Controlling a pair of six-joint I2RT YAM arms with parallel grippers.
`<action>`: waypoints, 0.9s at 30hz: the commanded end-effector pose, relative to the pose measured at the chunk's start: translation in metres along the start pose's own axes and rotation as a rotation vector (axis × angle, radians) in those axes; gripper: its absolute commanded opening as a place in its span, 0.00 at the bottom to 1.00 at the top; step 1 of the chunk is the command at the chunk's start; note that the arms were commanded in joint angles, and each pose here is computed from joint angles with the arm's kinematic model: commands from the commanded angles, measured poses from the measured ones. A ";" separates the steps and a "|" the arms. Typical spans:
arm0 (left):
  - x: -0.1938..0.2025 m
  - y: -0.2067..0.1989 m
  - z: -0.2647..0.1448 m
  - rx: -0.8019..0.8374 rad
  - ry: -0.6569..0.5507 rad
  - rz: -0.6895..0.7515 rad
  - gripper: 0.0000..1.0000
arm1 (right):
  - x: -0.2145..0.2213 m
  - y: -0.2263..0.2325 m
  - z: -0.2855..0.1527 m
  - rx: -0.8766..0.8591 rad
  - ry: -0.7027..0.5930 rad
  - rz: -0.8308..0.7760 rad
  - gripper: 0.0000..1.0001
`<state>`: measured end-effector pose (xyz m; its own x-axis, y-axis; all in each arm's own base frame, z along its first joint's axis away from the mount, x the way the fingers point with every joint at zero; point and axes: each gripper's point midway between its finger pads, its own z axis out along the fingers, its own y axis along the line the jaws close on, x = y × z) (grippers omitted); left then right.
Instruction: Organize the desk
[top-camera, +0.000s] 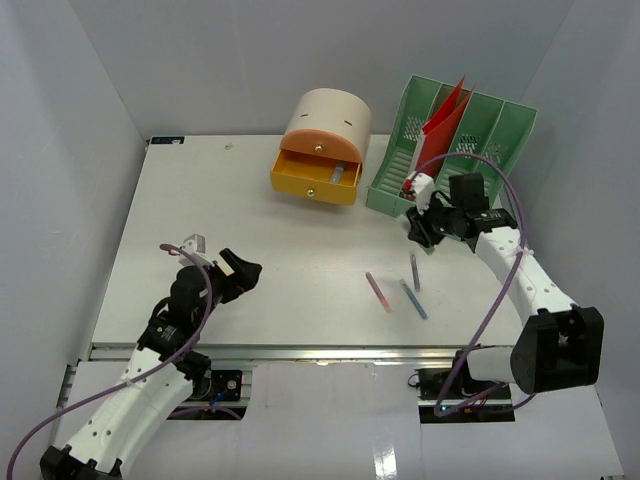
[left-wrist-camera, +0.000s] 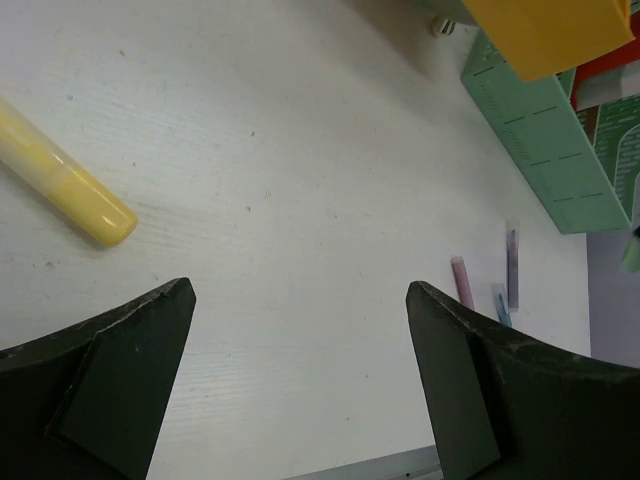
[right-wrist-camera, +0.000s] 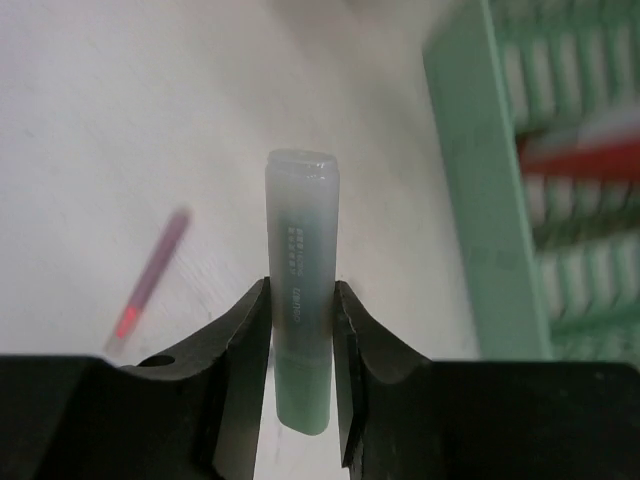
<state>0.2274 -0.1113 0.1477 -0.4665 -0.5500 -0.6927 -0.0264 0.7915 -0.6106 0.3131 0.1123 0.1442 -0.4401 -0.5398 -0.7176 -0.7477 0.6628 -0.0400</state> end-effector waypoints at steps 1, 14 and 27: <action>0.014 -0.001 0.006 -0.009 0.067 -0.100 0.98 | -0.116 0.072 -0.005 -0.168 -0.273 -0.570 0.08; 0.022 0.020 0.012 -0.151 0.104 -0.219 0.95 | -0.307 0.063 0.074 0.058 -0.391 -0.788 0.09; 0.017 0.025 0.020 -0.191 0.129 -0.198 0.92 | -0.287 0.041 0.115 0.139 -0.306 -0.777 0.47</action>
<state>0.2247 -0.1075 0.0985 -0.5586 -0.6652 -0.4955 -0.3018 0.7194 -0.6256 0.4564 0.3564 0.2463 0.3303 -0.7229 -0.6069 -0.7626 0.1745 -0.6229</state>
